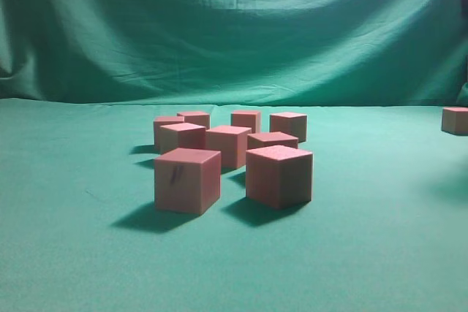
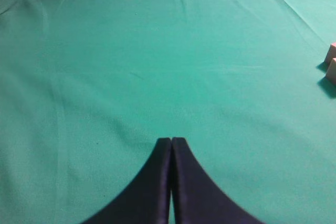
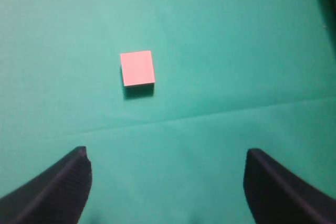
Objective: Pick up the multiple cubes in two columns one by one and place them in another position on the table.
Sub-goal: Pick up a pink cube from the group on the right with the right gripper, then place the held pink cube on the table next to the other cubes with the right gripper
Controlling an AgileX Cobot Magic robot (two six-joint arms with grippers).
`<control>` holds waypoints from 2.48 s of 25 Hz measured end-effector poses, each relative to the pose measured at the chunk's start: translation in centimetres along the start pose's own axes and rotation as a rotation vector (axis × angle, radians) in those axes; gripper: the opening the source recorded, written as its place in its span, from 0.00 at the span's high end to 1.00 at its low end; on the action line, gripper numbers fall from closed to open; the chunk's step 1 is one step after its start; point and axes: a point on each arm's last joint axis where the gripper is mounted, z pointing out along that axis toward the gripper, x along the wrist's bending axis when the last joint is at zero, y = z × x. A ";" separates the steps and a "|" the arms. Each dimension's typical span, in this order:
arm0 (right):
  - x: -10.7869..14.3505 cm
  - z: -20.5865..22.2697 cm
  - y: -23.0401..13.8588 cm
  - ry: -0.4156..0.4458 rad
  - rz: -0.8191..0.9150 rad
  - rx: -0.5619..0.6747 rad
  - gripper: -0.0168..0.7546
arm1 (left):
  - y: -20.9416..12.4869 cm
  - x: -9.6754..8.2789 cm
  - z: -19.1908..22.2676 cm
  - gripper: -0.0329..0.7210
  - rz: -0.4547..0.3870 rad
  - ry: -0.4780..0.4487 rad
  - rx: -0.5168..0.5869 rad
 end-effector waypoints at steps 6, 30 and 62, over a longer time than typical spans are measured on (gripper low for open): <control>1.0 4.3 1.1 0.020 -0.037 -0.019 0.27 | 0.0 0.0 0.0 0.96 0.000 0.000 0.000; 2.8 14.3 1.3 0.040 -0.088 -0.001 0.27 | 0.0 0.0 0.0 0.96 0.000 0.000 0.000; 8.0 -11.8 -3.3 0.267 -0.230 -0.316 0.64 | 0.0 0.0 0.0 0.96 0.000 0.000 0.000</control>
